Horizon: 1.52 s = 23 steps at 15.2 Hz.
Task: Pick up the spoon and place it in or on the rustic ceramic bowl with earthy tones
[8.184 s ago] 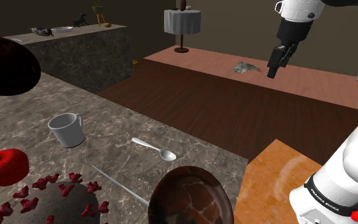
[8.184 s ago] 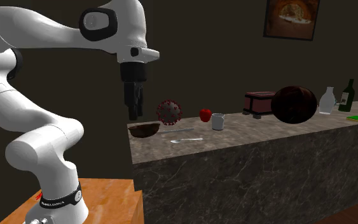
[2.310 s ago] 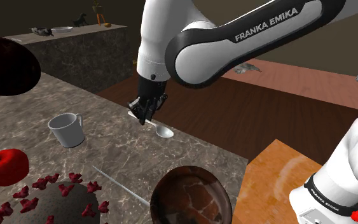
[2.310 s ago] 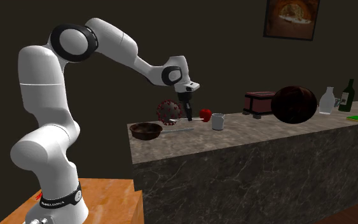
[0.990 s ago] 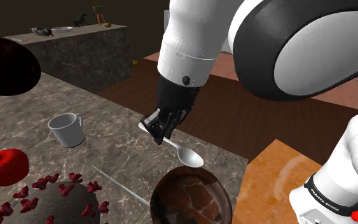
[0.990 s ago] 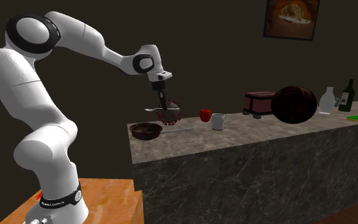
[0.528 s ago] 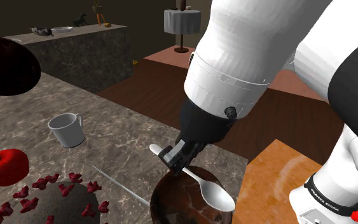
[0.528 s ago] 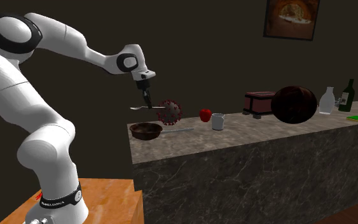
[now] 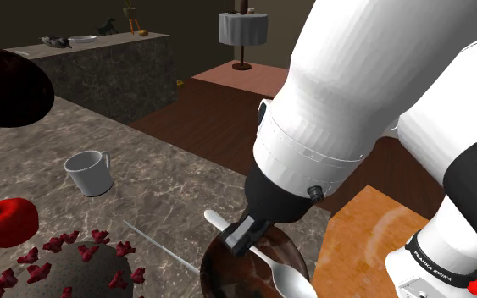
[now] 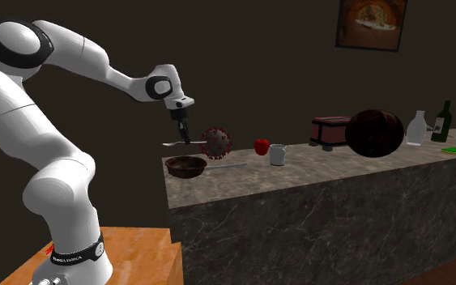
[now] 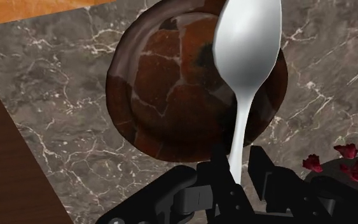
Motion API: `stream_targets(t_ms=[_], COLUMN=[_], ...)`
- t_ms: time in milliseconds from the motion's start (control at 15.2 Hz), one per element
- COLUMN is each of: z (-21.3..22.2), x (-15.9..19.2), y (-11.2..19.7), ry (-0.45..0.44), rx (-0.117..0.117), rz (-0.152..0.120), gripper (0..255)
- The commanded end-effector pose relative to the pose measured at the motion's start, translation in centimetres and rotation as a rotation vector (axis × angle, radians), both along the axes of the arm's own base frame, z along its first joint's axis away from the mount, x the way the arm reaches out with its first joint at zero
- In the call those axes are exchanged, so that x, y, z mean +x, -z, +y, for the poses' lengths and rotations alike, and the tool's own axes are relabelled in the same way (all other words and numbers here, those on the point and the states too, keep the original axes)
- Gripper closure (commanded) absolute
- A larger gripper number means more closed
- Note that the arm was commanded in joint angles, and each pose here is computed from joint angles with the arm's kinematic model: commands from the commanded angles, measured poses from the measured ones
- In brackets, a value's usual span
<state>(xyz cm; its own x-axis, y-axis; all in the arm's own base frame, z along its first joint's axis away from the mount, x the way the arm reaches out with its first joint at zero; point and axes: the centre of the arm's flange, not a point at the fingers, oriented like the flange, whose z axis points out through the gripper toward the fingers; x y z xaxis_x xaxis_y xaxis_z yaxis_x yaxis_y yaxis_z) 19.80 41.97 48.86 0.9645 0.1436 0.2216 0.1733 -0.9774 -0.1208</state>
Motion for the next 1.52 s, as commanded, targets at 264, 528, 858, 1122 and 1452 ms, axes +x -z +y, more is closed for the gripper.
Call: stream_targets(t_ms=[264,528,858,1122,1452], z=[-0.1,-0.1,-0.1,-0.1,-0.3], x=[-0.1,-0.1,-0.1,-0.1,-0.4], y=[3.4,5.3,5.3,5.3,4.1], ry=[0.0,0.0,0.0,0.0,0.0], rx=[0.0,0.0,0.0,0.0,0.0], rz=[0.0,0.0,0.0,0.0,0.0], gripper=[255,255,255,0,0])
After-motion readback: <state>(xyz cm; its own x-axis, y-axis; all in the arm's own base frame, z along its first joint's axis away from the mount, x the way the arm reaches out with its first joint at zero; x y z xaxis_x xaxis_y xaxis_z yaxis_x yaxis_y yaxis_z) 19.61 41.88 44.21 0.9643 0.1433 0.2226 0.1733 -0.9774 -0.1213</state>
